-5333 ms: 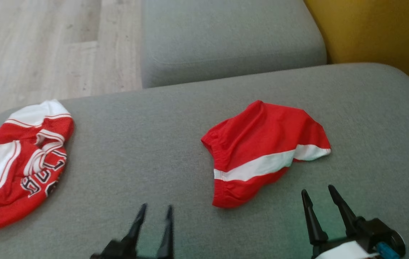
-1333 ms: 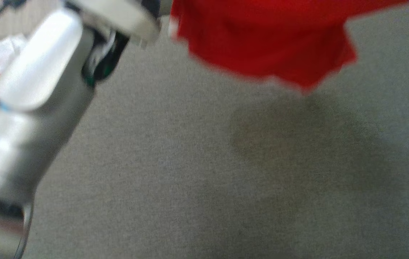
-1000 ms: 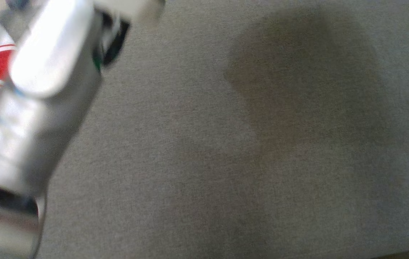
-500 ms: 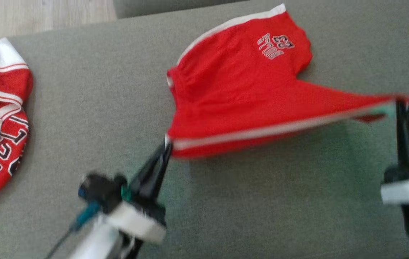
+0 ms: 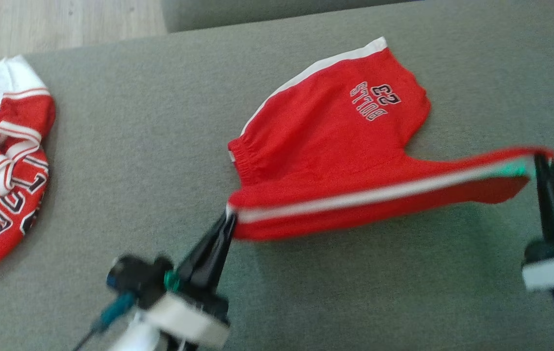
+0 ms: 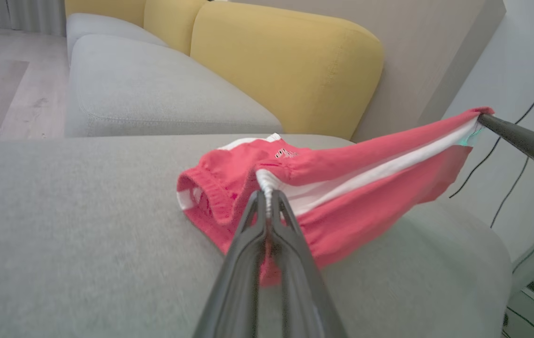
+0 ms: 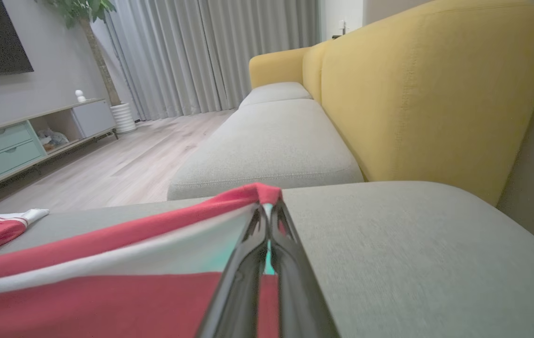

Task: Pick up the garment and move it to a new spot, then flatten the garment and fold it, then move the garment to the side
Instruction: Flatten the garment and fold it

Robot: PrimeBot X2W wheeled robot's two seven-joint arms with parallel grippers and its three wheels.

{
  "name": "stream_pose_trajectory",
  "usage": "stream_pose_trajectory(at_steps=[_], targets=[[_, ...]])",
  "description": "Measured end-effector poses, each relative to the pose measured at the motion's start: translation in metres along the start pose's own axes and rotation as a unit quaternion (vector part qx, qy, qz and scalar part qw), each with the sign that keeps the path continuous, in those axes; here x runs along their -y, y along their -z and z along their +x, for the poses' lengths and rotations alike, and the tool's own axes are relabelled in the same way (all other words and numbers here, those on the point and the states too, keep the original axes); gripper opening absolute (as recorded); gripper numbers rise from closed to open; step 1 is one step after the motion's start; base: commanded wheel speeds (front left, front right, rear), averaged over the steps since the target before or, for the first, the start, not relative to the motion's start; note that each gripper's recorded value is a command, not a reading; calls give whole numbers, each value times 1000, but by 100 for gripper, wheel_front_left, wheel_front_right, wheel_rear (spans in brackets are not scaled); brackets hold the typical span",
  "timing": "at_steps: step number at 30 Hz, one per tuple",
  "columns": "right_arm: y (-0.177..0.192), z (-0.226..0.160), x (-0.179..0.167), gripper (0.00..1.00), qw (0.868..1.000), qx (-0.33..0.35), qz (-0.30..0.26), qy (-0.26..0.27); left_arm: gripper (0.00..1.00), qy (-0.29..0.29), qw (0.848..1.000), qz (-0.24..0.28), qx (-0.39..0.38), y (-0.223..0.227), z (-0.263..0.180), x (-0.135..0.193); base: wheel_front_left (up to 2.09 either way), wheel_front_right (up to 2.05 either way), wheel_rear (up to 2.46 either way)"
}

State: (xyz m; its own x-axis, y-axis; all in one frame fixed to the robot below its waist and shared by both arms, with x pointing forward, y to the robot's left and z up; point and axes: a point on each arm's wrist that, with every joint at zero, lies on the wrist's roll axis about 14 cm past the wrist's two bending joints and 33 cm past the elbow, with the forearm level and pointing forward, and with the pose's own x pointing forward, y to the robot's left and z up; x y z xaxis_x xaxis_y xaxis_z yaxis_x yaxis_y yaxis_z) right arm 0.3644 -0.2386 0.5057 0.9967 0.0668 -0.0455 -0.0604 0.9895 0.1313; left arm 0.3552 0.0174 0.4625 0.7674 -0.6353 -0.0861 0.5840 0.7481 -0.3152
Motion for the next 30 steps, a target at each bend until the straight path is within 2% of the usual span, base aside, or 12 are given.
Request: stream_pose_trajectory(at_steps=[5,10,16,24,25,26,27,30], targets=[[-8,60,1,0,1000,-2,-15,-26,0,7,1000,4,24,-30,41,-10,0,0,0],[-2,119,-7,0,998,-29,-27,-55,0,-3,1000,6,23,-43,74,-32,0,0,0],[30,168,-17,0,992,-89,-45,-76,0,-42,999,2,-14,-30,94,-68,0,0,0],[72,209,-32,0,983,-146,-55,-97,0,-65,997,-4,-52,-8,113,-98,0,0,0],[75,213,-33,8,983,-148,-55,-98,17,-69,996,-3,-51,-7,114,-102,0,0,0],[76,216,-34,72,983,-145,-53,-100,50,-74,996,-3,-51,-5,115,-106,0,0,0],[77,219,-36,100,984,-142,-49,-100,100,-79,996,-1,-50,-4,116,-110,0,0,0],[75,223,-42,100,986,-127,-31,-102,100,-92,995,1,-38,-5,115,-116,0,0,0]])
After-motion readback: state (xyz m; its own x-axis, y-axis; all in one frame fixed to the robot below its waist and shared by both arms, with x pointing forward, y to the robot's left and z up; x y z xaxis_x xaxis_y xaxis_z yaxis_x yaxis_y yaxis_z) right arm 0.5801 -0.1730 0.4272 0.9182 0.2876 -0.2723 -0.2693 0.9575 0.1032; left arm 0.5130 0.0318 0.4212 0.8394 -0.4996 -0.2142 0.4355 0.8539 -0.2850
